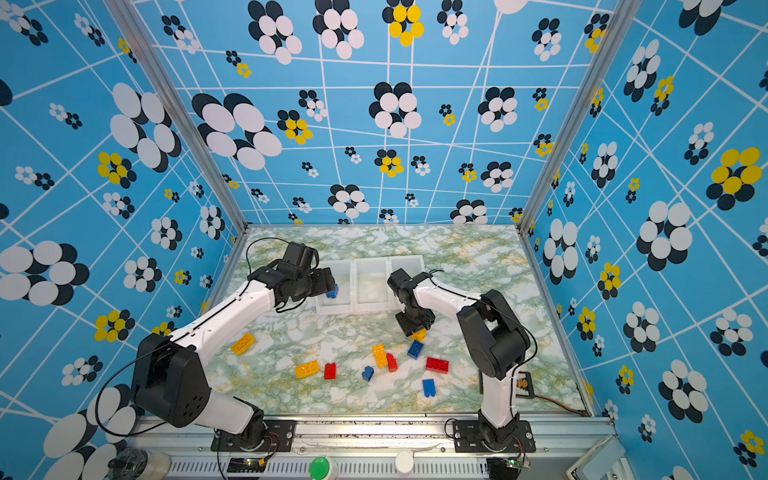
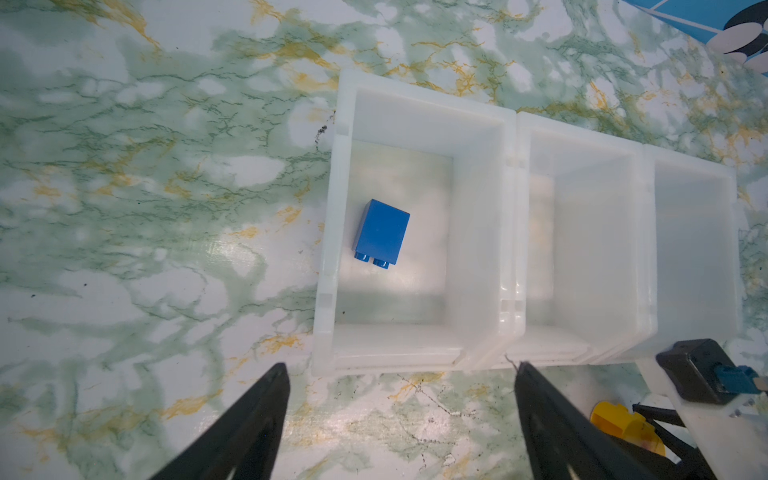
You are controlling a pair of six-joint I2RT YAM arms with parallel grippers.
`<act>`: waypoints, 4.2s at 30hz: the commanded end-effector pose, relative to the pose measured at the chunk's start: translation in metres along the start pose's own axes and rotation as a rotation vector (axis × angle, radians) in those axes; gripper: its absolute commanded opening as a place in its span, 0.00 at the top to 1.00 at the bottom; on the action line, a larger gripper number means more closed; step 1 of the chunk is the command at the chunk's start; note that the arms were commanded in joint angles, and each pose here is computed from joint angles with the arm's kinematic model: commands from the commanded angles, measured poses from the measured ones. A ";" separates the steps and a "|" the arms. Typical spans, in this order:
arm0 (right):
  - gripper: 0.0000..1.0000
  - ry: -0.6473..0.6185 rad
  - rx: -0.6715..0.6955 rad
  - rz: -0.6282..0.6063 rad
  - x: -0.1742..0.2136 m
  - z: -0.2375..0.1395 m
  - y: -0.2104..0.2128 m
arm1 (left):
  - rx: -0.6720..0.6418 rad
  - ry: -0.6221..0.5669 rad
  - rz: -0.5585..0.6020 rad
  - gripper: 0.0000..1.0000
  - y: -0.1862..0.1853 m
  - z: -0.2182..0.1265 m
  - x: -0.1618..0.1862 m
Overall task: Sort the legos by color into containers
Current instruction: 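Drop the yellow round brick in the middle compartment while the left gripper moves off, then lower the left gripper over the yellow 2x4 brick while the right gripper withdraws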
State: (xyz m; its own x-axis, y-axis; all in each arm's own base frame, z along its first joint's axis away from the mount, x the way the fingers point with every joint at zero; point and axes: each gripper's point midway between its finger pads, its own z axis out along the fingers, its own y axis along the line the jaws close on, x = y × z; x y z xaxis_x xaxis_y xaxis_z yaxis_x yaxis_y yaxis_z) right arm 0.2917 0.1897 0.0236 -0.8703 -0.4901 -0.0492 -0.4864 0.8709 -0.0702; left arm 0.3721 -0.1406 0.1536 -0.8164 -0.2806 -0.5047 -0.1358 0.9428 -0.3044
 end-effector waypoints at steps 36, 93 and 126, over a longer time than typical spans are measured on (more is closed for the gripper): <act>0.62 -0.321 -0.094 0.052 -0.122 -0.131 0.070 | 0.012 -0.031 -0.077 0.10 0.052 -0.027 0.011; 0.18 -0.179 -0.150 0.074 -0.153 -0.112 0.066 | -0.382 0.111 -0.405 0.06 0.248 -0.059 0.047; 0.16 -0.188 -0.180 0.130 -0.131 -0.125 0.065 | -0.307 0.510 -0.323 0.18 0.273 -0.010 0.073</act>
State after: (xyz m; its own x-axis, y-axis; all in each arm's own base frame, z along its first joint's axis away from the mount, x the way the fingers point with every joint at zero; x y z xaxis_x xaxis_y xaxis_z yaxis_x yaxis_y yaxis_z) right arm 0.3686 0.3134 0.1339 -0.9031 -0.3822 -0.1957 -0.4053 0.9092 0.0949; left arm 0.2738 0.1020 0.0420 -0.8537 -0.5207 -0.0052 -0.5186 0.8511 -0.0818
